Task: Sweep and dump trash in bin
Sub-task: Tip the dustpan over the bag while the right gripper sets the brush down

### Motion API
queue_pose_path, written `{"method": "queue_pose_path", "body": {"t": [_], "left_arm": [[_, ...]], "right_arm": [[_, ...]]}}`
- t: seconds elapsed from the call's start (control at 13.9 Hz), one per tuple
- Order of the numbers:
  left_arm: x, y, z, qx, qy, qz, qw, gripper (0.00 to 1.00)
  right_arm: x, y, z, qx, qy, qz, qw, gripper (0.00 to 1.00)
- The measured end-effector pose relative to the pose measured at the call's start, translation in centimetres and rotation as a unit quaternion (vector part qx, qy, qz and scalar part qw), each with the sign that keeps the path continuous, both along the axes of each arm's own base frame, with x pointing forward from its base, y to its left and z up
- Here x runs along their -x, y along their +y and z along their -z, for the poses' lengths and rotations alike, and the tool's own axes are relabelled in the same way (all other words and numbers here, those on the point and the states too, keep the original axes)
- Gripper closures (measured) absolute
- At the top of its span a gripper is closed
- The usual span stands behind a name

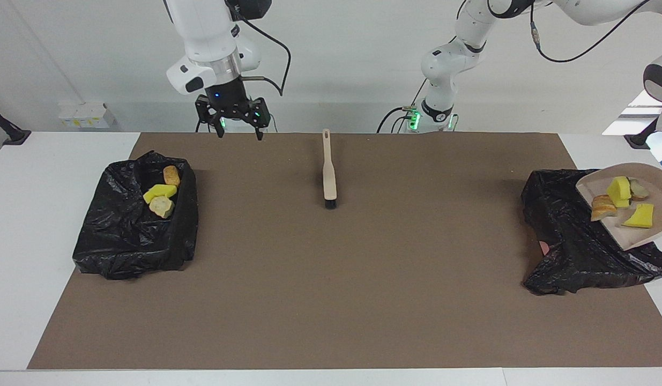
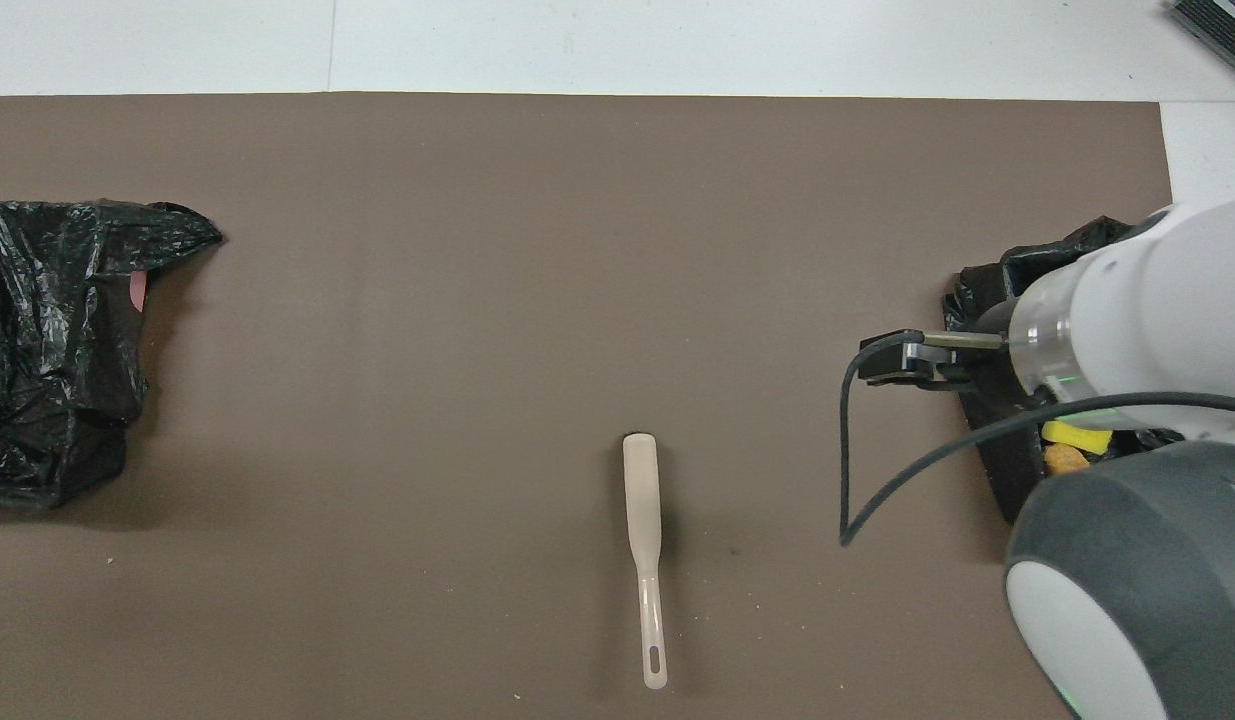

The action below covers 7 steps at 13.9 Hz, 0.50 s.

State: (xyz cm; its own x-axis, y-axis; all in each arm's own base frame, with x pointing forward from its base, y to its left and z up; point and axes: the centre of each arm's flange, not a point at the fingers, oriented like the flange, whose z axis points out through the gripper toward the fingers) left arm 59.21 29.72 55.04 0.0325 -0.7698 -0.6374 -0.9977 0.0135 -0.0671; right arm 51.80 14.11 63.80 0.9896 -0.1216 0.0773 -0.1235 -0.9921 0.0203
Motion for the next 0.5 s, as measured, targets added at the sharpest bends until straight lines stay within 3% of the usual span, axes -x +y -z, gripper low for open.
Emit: {"method": "queue_pose_path", "body": {"t": [0.22,0.5], "left_arm": [[-0.7,-2.0,-0.1,-0.068,0.000,-0.003,0.998,0.69],[0.3,-4.4,-0.1,-0.136,-0.011,-0.024,0.990,0.69]], "right_arm": [[0.3,-0.9,-2.7,0.027,-0.005,0.004,1.000,0.00],[-0.7,-2.2,-5.1,0.036,0.004,0.016,0.999,0.00]]}}
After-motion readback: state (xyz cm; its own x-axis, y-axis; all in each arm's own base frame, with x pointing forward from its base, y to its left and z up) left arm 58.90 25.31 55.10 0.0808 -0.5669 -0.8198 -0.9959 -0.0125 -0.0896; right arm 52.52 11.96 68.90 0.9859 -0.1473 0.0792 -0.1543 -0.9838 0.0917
